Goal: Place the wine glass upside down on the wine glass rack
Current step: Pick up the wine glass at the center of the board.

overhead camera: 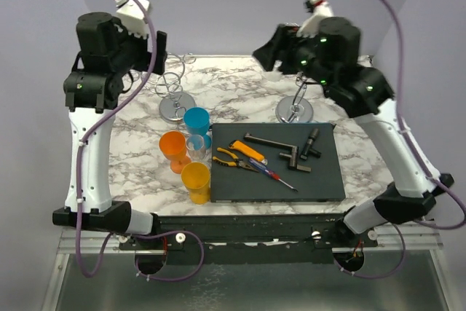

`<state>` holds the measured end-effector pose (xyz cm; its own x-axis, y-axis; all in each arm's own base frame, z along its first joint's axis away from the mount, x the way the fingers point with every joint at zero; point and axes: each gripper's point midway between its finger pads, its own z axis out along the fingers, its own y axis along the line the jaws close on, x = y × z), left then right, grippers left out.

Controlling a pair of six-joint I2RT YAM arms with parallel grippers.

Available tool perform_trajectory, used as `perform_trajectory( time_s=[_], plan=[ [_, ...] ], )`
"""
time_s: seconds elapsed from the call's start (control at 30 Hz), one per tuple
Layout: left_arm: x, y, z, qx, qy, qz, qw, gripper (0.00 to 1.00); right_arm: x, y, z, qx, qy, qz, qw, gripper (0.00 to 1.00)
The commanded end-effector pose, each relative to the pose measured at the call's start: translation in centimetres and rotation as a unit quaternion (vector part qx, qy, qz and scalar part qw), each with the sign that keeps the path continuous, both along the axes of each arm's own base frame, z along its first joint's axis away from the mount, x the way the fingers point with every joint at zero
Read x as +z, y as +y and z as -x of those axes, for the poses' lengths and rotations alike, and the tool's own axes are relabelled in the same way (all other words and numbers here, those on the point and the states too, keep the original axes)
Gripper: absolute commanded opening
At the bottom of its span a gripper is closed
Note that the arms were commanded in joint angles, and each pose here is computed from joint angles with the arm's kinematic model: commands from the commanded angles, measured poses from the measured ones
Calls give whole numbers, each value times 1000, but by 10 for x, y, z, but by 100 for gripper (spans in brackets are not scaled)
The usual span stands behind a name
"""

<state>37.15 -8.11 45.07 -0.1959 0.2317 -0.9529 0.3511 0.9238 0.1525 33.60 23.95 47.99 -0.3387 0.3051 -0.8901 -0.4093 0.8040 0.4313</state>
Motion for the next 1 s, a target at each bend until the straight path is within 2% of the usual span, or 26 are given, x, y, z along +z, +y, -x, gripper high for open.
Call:
perform_trajectory(
  time_s=[0.0, 0.17, 0.43, 0.57, 0.97],
  plan=[
    [-20, 28, 31, -1, 60, 40, 997, 99, -51, 47, 14, -13, 29, 121, 992, 71],
    [-59, 26, 48, -7, 111, 35, 993, 99, -113, 104, 50, 52, 71, 176, 980, 72],
    [-84, 18, 68, -17, 142, 61, 988, 99, -194, 170, 90, 144, 144, 237, 950, 69],
    [-93, 21, 71, -7, 151, 61, 987, 99, -223, 185, 95, 164, 170, 257, 937, 64],
    [-90, 21, 83, -9, 141, 60, 988, 99, -257, 194, 87, 162, 183, 289, 925, 56]
  ],
)
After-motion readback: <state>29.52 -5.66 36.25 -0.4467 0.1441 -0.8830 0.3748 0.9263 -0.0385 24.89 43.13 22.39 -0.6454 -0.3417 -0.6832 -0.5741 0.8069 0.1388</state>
